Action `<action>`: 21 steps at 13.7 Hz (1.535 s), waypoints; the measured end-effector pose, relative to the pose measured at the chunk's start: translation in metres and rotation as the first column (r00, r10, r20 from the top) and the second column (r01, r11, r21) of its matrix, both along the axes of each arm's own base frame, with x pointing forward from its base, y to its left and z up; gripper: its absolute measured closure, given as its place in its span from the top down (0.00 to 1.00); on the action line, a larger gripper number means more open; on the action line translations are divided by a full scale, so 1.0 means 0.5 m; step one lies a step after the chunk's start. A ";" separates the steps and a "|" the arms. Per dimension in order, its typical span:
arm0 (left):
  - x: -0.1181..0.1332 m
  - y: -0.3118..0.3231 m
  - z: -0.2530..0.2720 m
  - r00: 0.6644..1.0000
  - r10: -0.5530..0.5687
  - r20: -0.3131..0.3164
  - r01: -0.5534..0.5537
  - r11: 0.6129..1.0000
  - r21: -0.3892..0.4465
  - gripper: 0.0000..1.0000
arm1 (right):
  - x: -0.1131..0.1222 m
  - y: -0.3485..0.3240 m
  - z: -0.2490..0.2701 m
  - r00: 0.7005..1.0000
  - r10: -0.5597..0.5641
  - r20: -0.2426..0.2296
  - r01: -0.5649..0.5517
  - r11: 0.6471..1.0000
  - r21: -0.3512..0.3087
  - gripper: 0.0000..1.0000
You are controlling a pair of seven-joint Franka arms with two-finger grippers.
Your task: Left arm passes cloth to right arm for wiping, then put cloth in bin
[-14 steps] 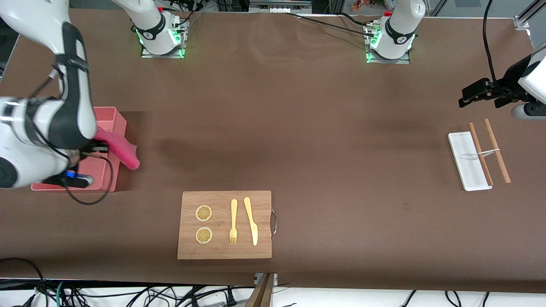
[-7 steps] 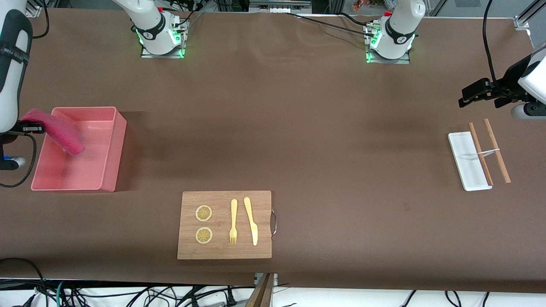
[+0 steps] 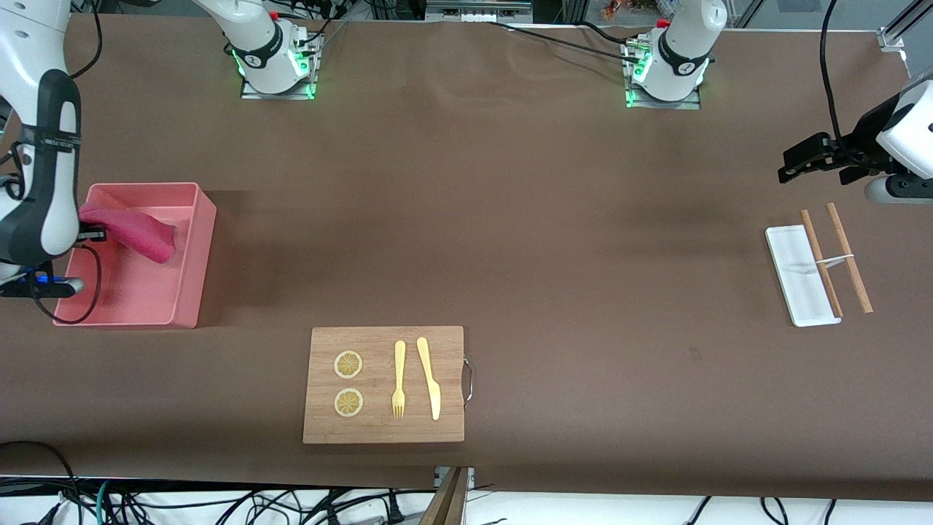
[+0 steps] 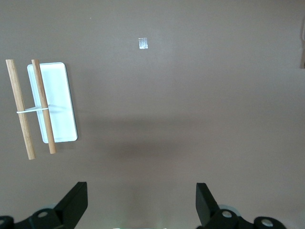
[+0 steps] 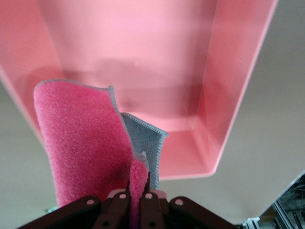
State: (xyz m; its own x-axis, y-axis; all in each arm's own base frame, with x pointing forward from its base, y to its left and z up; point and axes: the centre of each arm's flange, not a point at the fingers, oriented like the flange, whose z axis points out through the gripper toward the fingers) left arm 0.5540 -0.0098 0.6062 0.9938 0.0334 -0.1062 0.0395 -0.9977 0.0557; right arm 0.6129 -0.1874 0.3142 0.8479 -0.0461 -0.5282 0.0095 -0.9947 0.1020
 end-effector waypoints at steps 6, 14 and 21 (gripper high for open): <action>0.000 0.000 0.000 1.000 0.000 0.000 0.000 1.000 0.000 1.00 | 0.012 -0.008 -0.116 0.995 0.042 0.093 -0.039 0.999 -0.033 0.07; 0.000 0.000 0.000 1.000 0.000 0.000 0.000 1.000 0.000 1.00 | 0.055 0.040 0.160 0.970 0.037 0.240 -0.042 0.999 0.015 0.91; 0.000 0.000 0.000 1.000 0.000 0.000 0.000 1.000 0.000 1.00 | 0.013 0.198 0.439 0.926 0.135 0.352 -0.177 0.980 0.092 1.00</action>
